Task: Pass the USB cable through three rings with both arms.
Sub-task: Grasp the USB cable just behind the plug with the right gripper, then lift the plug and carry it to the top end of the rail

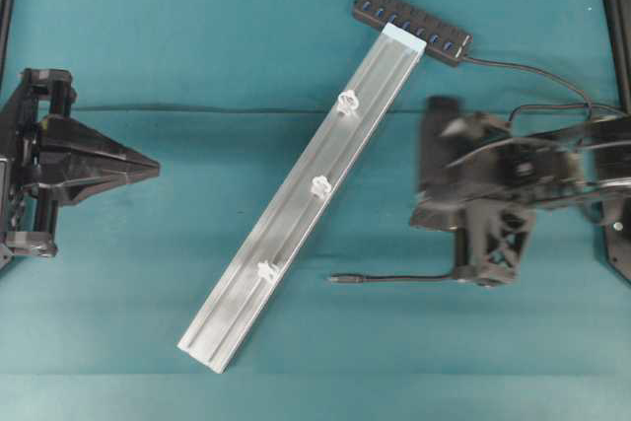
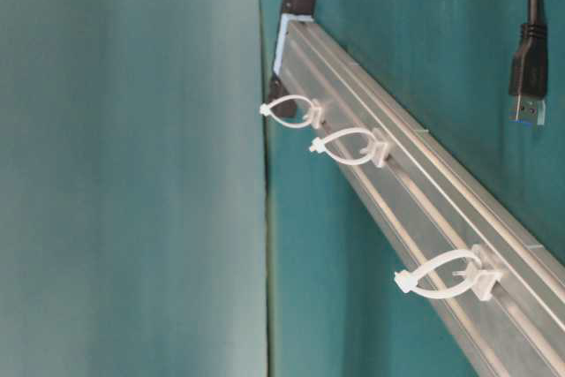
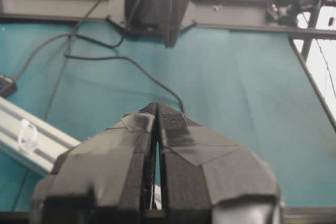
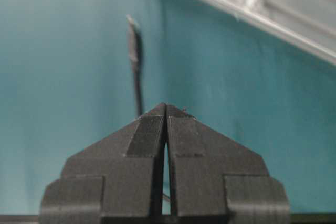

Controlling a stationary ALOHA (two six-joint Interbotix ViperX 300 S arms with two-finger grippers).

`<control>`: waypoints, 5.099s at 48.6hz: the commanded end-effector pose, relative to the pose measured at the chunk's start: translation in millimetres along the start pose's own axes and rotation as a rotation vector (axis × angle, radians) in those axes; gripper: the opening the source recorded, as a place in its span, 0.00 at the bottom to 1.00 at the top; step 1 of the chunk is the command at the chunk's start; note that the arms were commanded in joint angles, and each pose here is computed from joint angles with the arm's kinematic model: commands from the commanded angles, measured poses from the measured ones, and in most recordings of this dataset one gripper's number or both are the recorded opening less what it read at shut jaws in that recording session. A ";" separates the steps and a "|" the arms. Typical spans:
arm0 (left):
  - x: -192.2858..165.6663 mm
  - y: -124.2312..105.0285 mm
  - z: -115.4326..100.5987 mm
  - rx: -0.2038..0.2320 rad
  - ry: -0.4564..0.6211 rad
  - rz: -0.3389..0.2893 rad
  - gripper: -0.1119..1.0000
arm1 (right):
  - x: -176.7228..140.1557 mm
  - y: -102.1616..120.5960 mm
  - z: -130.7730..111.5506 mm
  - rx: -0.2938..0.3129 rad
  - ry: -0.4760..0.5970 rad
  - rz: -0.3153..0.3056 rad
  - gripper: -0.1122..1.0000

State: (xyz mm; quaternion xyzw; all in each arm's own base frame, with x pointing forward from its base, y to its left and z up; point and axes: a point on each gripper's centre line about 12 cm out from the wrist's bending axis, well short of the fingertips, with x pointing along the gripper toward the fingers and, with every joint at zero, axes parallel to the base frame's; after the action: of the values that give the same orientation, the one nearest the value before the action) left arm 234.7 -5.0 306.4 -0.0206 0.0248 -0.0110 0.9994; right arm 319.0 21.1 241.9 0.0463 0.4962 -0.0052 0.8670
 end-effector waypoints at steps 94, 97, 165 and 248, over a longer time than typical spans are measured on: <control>-4.1 12.6 3.4 0.002 -0.005 0.055 0.10 | 151.8 31.2 -30.0 -0.097 0.240 0.001 0.86; -4.1 12.6 3.4 0.000 -0.005 0.055 0.10 | 153.2 30.5 -30.9 -0.096 0.245 0.000 0.86; -4.4 12.6 4.1 -0.004 -0.010 0.055 0.11 | 156.4 25.9 -33.6 -0.082 0.286 -0.004 0.17; -21.7 9.7 27.4 -0.093 -0.105 0.042 0.65 | -43.0 -184.6 24.6 -0.337 0.301 -0.157 0.17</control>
State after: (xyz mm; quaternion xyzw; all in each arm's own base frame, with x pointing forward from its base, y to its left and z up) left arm 213.0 6.6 324.0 -0.0681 -0.0140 0.0139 0.9975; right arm 311.6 -153.2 280.0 -0.1235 0.6162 0.0165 0.7776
